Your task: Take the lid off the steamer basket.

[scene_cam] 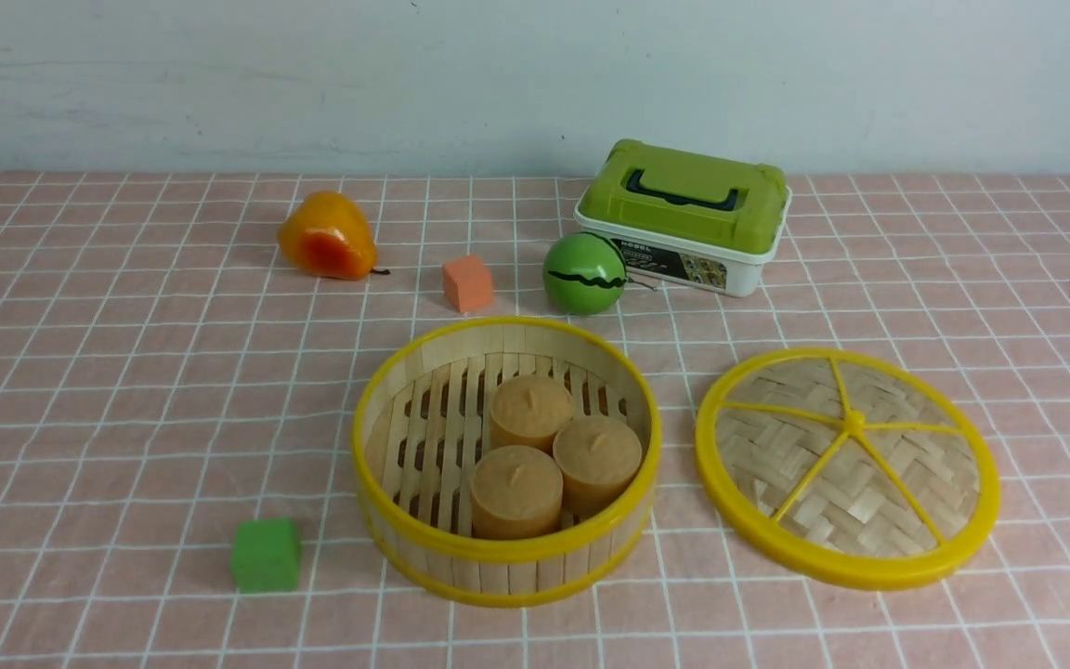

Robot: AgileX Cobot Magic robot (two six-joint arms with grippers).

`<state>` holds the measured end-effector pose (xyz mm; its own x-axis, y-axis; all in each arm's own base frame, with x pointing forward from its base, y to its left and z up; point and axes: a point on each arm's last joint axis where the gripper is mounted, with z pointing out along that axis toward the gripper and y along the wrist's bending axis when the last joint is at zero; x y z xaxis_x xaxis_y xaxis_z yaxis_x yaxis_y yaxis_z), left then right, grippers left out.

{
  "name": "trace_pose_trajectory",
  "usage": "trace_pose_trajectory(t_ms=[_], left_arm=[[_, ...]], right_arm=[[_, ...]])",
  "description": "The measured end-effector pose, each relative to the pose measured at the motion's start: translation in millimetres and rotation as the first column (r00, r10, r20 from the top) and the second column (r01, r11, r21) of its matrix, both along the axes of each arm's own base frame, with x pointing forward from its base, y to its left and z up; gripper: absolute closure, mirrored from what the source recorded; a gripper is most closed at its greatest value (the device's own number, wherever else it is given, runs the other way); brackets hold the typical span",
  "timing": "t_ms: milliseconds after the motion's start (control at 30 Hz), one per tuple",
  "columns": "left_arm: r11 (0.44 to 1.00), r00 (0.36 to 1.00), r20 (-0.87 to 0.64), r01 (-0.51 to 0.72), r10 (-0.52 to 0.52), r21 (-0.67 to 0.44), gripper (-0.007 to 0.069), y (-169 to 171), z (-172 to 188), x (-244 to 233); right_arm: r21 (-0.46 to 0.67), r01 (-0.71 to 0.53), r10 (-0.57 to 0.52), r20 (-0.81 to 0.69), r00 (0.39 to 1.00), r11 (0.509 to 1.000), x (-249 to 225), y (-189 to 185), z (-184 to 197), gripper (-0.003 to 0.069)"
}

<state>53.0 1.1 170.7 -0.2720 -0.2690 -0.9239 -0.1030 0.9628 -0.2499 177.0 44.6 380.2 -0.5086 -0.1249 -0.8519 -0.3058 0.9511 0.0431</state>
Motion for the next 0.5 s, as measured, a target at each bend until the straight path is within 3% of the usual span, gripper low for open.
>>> trace_pose_trajectory(t_ms=[233,500], left_arm=[[1.0,1.0,0.0,0.0,0.0,0.0,0.0386,0,0,0],[1.0,1.0,0.0,0.0,0.0,0.0,0.0386,0,0,0]], right_arm=[[0.024,-0.001,-0.002,0.118,0.993,1.0,-44,-8,9,0.068],[0.015,-0.028,0.027,0.099,0.995,0.999,-80,-12,11,0.0678]])
